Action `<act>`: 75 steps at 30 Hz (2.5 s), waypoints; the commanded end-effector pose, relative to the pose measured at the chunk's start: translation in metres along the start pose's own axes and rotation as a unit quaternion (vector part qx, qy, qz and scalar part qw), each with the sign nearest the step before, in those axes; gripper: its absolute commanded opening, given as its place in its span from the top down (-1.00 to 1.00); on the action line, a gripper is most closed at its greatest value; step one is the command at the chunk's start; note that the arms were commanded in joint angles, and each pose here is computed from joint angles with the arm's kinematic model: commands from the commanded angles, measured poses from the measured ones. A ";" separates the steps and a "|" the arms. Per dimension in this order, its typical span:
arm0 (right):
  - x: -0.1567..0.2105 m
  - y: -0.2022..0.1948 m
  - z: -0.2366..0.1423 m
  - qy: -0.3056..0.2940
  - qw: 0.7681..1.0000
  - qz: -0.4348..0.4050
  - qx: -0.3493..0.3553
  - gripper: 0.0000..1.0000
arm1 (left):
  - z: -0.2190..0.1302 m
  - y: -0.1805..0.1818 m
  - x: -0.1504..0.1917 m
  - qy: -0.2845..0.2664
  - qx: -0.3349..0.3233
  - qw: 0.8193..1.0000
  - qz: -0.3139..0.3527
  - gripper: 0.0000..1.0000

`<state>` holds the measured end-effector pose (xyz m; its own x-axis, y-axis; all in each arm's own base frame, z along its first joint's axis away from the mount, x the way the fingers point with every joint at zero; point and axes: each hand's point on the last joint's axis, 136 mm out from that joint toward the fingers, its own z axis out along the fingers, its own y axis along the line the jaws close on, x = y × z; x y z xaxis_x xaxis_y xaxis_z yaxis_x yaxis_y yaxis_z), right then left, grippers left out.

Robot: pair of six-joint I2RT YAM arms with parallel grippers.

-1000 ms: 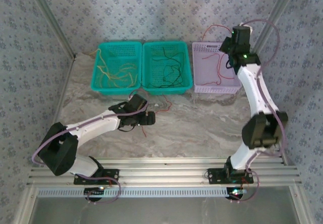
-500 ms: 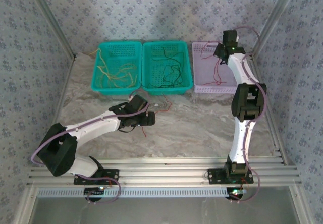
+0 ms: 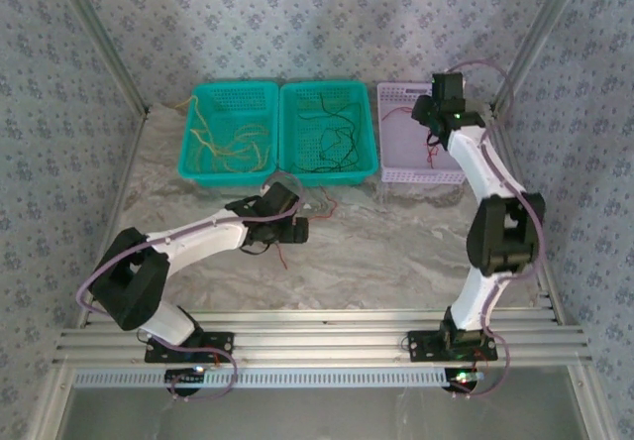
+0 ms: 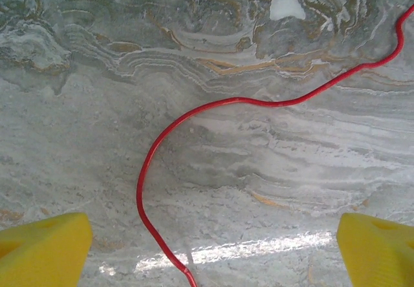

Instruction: Untangle the cables

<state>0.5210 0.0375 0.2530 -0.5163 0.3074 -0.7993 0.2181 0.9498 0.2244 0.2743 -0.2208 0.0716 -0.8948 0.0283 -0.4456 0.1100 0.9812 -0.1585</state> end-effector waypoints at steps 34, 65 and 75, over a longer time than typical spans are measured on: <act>0.320 0.152 -0.023 0.192 0.935 -0.243 -0.175 -0.05 | -0.053 0.035 -0.012 -0.063 0.032 0.996 -0.053 -0.95; 0.296 0.157 -0.068 0.128 0.926 -0.269 -0.230 1.00 | -0.053 0.040 -0.010 -0.069 0.025 0.996 -0.052 -0.95; 0.223 0.181 -0.183 0.059 0.887 -0.281 -0.362 1.00 | -0.055 0.039 -0.014 -0.073 0.024 0.996 -0.046 -0.95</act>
<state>0.3084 0.2915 0.1928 -0.4971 -0.2370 -0.8347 -0.6192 0.7708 0.1499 0.2651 -0.1766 0.1128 -0.8418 -0.0987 -0.5307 0.0508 0.9643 -0.2598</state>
